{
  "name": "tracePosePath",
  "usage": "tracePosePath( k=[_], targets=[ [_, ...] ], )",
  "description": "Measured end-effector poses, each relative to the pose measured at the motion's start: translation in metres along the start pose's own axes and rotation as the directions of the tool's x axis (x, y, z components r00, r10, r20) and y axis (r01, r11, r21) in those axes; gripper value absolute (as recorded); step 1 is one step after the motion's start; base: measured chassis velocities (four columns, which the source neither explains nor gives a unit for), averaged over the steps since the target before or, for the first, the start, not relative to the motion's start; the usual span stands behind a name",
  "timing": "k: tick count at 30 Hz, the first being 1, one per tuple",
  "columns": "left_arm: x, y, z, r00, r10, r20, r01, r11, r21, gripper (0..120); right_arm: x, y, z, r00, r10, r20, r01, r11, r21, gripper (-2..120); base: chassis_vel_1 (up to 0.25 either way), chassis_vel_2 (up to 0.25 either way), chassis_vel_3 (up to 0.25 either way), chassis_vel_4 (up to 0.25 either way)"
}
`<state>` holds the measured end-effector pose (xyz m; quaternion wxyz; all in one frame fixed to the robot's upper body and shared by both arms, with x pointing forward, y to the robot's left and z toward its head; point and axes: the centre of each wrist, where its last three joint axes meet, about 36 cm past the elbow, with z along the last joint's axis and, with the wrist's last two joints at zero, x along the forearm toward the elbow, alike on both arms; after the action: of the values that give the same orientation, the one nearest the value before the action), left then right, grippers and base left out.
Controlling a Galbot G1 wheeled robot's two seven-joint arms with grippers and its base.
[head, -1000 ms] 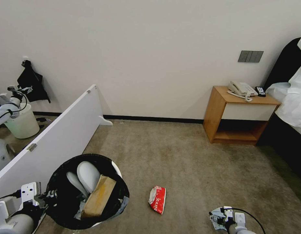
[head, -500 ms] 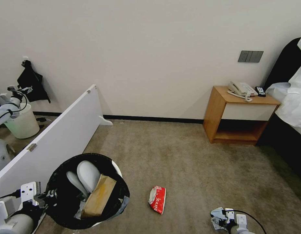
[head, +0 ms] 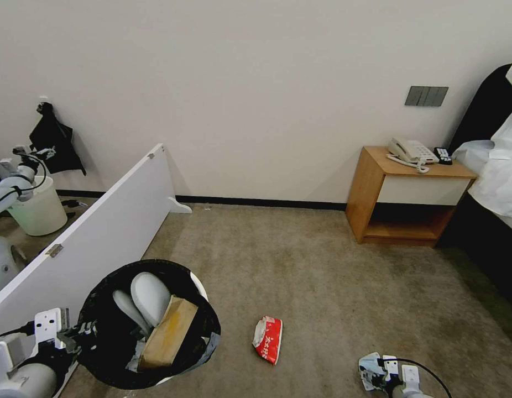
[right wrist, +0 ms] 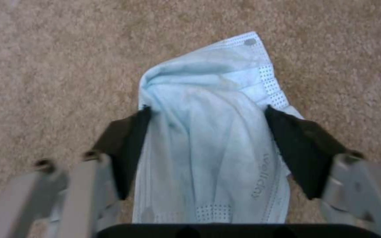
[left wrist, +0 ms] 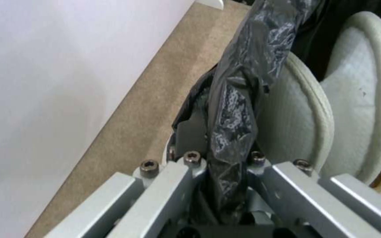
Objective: Pick up the trash bin, then pick up the garbage from the floor and place it into the trash bin.
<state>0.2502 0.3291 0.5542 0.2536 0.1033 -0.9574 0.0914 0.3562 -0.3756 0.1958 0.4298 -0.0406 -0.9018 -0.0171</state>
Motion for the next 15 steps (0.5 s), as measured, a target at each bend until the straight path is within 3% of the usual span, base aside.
tracePosePath(
  k=[9, 11, 15],
  targets=[
    [-0.0005, 0.0010, -0.0004, 1.000, -0.002, -0.001, 0.002, 1.000, 0.000, 3, 0.0000, 0.0004, -0.0002, 1.000, -0.003, -0.002, 0.003, 1.000, 0.002, 37, 0.000, 0.000, 0.000, 0.000],
    [-0.0007, 0.0012, -0.0004, 1.000, -0.002, -0.001, 0.002, 1.000, 0.000, 3, 0.0003, -0.0004, -0.0001, 1.000, -0.001, -0.003, 0.001, 1.000, 0.003, 24, 0.000, 0.000, 0.000, 0.000],
    [-0.0011, 0.0014, -0.0005, 1.000, -0.002, -0.001, 0.002, 1.000, 0.000, 3, 0.0012, -0.0021, 0.0004, 1.000, 0.001, -0.005, -0.001, 1.000, 0.007, 16, 0.000, 0.000, 0.000, 0.000]
  ],
)
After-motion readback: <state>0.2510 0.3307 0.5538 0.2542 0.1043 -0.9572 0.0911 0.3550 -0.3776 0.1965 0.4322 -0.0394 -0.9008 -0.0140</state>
